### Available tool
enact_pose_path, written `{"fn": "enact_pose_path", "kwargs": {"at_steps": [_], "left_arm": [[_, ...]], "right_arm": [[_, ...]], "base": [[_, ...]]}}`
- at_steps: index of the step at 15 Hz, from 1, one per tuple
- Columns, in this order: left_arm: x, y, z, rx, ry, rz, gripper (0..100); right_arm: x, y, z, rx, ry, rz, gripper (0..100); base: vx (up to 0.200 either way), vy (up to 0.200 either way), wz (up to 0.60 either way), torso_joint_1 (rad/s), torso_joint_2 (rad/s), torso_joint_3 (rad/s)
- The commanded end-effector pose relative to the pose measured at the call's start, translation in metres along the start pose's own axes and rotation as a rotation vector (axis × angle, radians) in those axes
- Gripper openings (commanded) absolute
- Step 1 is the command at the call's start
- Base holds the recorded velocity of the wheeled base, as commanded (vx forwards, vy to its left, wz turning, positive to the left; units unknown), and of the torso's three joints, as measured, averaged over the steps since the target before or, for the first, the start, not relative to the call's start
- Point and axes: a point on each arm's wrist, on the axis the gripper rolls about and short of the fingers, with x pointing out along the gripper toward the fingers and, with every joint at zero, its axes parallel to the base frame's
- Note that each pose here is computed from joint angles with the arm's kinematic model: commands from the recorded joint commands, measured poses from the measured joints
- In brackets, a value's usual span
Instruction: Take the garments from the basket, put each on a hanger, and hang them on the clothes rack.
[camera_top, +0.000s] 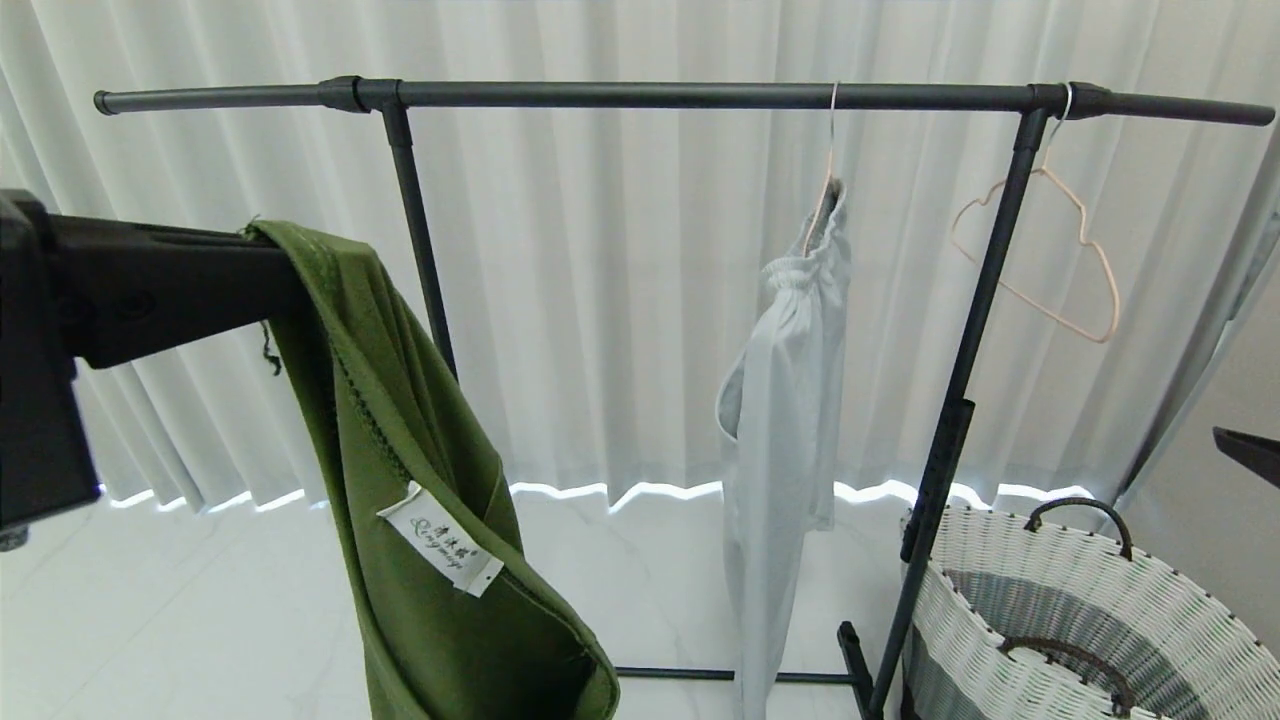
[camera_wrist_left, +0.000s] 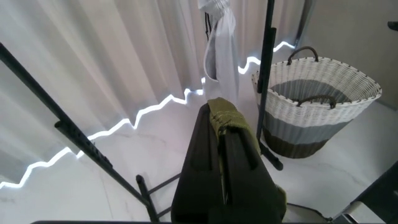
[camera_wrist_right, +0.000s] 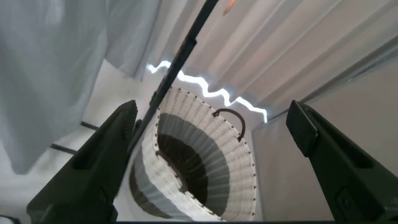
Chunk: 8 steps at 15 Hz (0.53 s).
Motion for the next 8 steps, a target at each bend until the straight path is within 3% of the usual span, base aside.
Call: {"fn": "enact_pose_path", "kwargs": {"at_steps": [1, 3, 6, 8], "left_arm": [[-0.002, 0.001, -0.003, 0.001, 0.002, 0.001, 0], [-0.003, 0.002, -0.005, 0.010, 0.005, 0.015, 0], [-0.004, 0.004, -0.015, 0.117, 0.033, 0.047, 0], [-0.003, 0.004, -0.018, 0.142, 0.036, 0.046, 0]], "right_arm": [[0.000, -0.002, 0.000, 0.022, 0.003, -0.011, 100], [0.000, -0.002, 0.000, 0.075, 0.004, -0.015, 100], [0.000, -0.003, 0.000, 0.092, 0.005, -0.022, 100], [0.000, -0.003, 0.000, 0.094, 0.004, -0.023, 100]], "base": [[0.000, 0.000, 0.00, 0.129, -0.45, -0.320], [0.000, 0.000, 0.00, 0.144, -0.46, -0.312], [0.000, 0.000, 0.00, 0.172, -0.47, -0.302], [0.000, 0.000, 0.00, 0.183, -0.48, -0.305]]}}
